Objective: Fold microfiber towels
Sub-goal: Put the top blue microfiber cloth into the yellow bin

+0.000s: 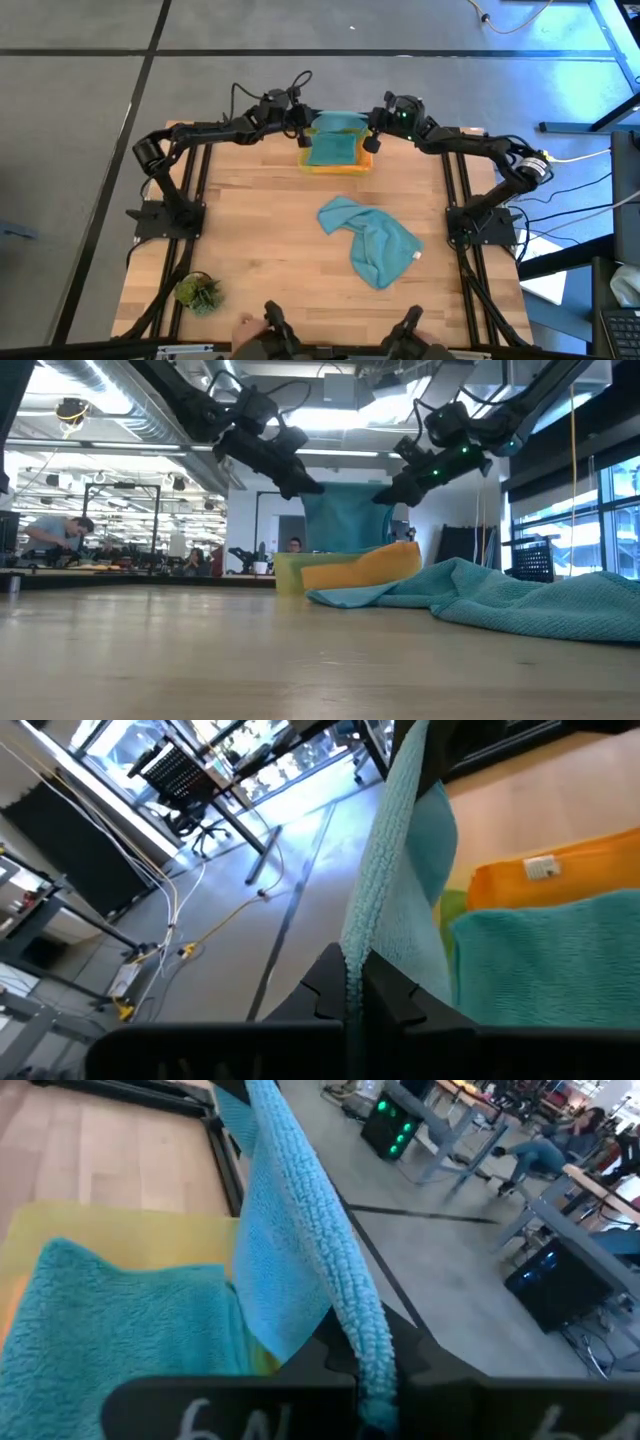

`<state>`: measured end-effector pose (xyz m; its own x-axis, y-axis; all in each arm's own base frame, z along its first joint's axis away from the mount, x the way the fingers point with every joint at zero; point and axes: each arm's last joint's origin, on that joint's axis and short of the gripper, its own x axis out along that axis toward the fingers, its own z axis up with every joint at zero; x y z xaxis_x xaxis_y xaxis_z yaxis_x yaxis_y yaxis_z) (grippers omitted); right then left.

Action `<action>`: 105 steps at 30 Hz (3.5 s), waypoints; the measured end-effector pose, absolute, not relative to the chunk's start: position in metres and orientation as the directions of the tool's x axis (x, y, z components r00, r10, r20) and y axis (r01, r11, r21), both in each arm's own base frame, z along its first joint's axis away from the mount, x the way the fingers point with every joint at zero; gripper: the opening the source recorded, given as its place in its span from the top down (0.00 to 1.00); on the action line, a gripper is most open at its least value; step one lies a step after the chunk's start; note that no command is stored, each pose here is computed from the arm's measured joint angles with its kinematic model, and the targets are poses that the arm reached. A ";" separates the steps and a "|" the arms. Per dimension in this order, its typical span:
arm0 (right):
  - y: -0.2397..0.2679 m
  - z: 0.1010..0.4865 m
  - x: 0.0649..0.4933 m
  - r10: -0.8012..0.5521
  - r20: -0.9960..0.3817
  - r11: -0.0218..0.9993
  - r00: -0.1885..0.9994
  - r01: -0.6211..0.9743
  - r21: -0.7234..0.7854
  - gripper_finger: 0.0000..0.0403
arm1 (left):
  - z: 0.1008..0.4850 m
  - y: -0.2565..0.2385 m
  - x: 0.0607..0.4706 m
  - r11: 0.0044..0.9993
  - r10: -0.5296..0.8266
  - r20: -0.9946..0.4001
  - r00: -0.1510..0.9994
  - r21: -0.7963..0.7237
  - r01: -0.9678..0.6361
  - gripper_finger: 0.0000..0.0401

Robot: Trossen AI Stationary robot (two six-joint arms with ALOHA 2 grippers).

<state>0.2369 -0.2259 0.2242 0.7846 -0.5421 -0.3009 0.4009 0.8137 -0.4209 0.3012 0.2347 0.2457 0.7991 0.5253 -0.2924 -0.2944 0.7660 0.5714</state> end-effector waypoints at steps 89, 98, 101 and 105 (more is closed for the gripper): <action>-0.192 0.162 0.252 -0.122 -0.642 0.978 0.757 -0.019 -0.208 0.91 | 0.209 0.200 0.330 0.927 0.210 -0.750 0.627 0.358 0.117 0.97; -0.187 0.159 0.253 -0.107 -0.664 0.988 0.740 0.005 -0.153 0.63 | 0.205 0.197 0.326 0.960 0.154 -0.785 0.600 0.263 0.099 0.77; -0.186 0.160 0.251 -0.119 -0.676 0.988 0.727 0.020 -0.153 0.54 | 0.205 0.197 0.326 0.966 0.160 -0.791 0.591 0.249 0.071 0.72; -0.182 0.173 0.246 -0.137 -0.675 0.985 0.725 0.029 -0.169 0.46 | 0.214 0.195 0.322 0.966 0.189 -0.785 0.590 0.257 0.033 0.68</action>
<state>0.2460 -0.1825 0.1729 0.7246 -0.1374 -0.6753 0.0292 0.9852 -0.1691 0.3222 0.1951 0.2143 0.5898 0.1888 -0.7852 0.0329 0.9658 0.2570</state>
